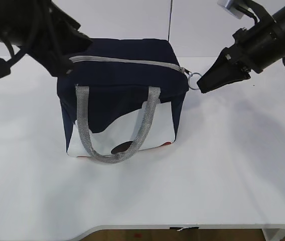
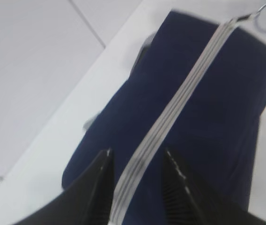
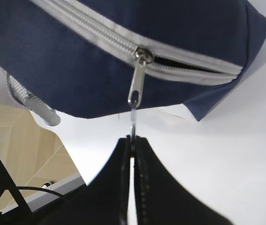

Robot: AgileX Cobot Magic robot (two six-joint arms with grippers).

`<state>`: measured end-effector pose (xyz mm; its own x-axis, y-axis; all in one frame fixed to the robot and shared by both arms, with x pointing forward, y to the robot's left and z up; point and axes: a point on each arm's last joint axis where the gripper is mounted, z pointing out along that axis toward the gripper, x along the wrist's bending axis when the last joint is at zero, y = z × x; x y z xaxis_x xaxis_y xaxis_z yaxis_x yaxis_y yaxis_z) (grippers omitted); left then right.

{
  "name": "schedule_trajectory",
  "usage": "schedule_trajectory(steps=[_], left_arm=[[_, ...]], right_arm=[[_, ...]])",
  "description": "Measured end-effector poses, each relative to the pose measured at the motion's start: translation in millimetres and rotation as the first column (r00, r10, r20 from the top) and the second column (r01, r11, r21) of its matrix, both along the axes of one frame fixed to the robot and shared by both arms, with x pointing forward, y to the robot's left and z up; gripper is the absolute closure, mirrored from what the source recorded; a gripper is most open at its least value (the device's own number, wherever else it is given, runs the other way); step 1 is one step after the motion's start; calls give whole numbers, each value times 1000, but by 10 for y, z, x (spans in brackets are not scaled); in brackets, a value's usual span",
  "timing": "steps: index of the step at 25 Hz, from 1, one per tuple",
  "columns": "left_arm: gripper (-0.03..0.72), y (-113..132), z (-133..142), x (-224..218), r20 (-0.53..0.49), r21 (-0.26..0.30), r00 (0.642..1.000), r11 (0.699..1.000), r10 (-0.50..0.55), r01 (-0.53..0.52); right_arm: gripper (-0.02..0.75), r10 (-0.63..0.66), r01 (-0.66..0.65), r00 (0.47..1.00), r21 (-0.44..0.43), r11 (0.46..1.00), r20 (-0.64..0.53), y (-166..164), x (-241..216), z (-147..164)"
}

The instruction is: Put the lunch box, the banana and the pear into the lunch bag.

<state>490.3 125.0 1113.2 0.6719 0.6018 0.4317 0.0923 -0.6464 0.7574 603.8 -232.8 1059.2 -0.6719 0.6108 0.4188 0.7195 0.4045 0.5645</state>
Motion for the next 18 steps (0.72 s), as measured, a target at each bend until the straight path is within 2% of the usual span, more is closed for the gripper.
schedule_trajectory(steps=[4, 6, 9, 13, 15, 18], left_arm=[[430, -165, 55, -92, 52, -21, 996, 997, -70, 71], [431, -228, 50, -138, 57, -10, 994, 995, -99, 99], [432, -321, -28, -195, 45, 72, 988, 987, -147, 144], [427, -464, -143, -276, 11, 191, 978, 961, -208, 202], [398, -546, -162, -299, 2, 212, 973, 951, -230, 224], [289, -639, -170, -303, 2, 215, 968, 946, -250, 244]], right_arm=[[731, 0, 0, 1000, 0, 1000, 0, 0, 0, 0], [731, 0, 0, 1000, 0, 1000, 0, 0, 0, 0], [731, 0, 0, 1000, 0, 1000, 0, 0, 0, 0], [731, 0, 0, 1000, 1, 1000, 0, 1, 0, 1], [731, 0, 0, 1000, 1, 1000, 0, 1, 0, 1], [731, -1, 1, 1000, 5, 1000, 0, 3, 1, 3]])
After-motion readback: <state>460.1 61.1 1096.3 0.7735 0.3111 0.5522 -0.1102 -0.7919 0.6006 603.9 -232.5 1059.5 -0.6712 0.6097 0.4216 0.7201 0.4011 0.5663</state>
